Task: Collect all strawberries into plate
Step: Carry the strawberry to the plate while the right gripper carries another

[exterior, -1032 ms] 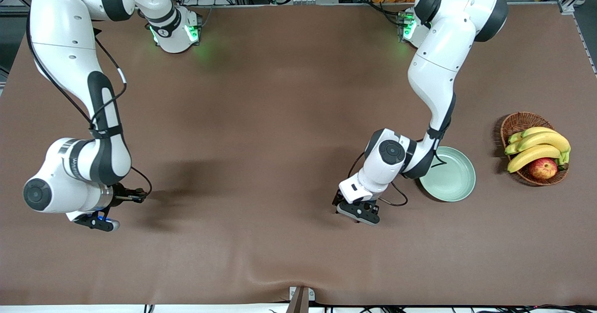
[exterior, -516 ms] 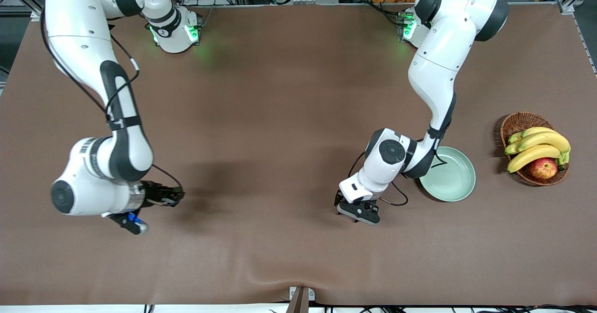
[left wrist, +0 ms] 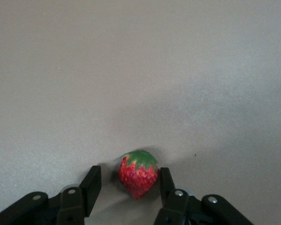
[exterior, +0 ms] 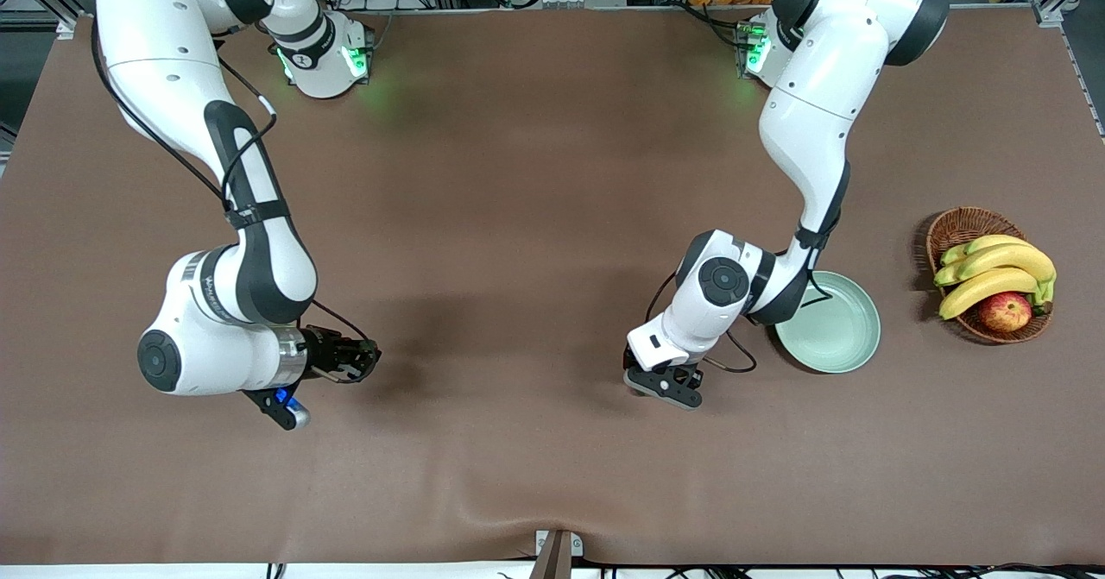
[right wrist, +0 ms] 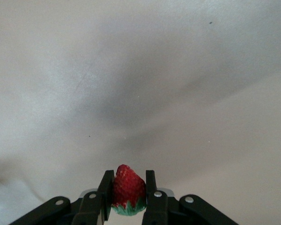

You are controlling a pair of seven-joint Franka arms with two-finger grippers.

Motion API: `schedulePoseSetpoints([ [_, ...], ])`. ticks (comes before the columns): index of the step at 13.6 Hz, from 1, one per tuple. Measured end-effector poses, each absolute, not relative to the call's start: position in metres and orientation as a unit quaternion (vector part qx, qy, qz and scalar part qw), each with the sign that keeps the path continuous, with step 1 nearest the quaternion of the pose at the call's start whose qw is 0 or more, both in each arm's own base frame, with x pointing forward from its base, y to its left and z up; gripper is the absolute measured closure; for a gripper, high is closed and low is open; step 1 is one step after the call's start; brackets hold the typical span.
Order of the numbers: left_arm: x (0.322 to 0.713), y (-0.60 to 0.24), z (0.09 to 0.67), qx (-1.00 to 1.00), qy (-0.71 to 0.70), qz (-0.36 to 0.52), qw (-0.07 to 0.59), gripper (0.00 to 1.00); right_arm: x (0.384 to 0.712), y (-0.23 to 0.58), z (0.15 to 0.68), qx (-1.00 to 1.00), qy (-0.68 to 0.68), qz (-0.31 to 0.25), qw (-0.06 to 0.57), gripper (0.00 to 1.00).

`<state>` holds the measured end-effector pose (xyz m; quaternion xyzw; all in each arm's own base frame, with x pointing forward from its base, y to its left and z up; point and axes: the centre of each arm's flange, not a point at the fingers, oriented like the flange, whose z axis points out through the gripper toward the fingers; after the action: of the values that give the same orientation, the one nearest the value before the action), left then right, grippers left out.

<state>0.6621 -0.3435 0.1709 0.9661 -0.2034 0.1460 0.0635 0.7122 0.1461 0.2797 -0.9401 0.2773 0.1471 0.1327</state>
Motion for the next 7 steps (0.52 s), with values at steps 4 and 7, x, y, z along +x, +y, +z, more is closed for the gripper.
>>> schedulePoseSetpoints([
  [4, 0.6627, -0.3427, 0.1718, 0.966, -0.203, 0.146, 0.063, 0.51, 0.7129, 0.1431, 0.2799, -0.939, 0.279, 0.147, 0.133, 0.69],
  [7, 0.6626, -0.3427, 0.1718, 0.966, -0.203, 0.146, 0.063, 0.52, 0.7129, 0.1431, 0.2801, -0.939, 0.28, 0.147, 0.134, 0.69],
])
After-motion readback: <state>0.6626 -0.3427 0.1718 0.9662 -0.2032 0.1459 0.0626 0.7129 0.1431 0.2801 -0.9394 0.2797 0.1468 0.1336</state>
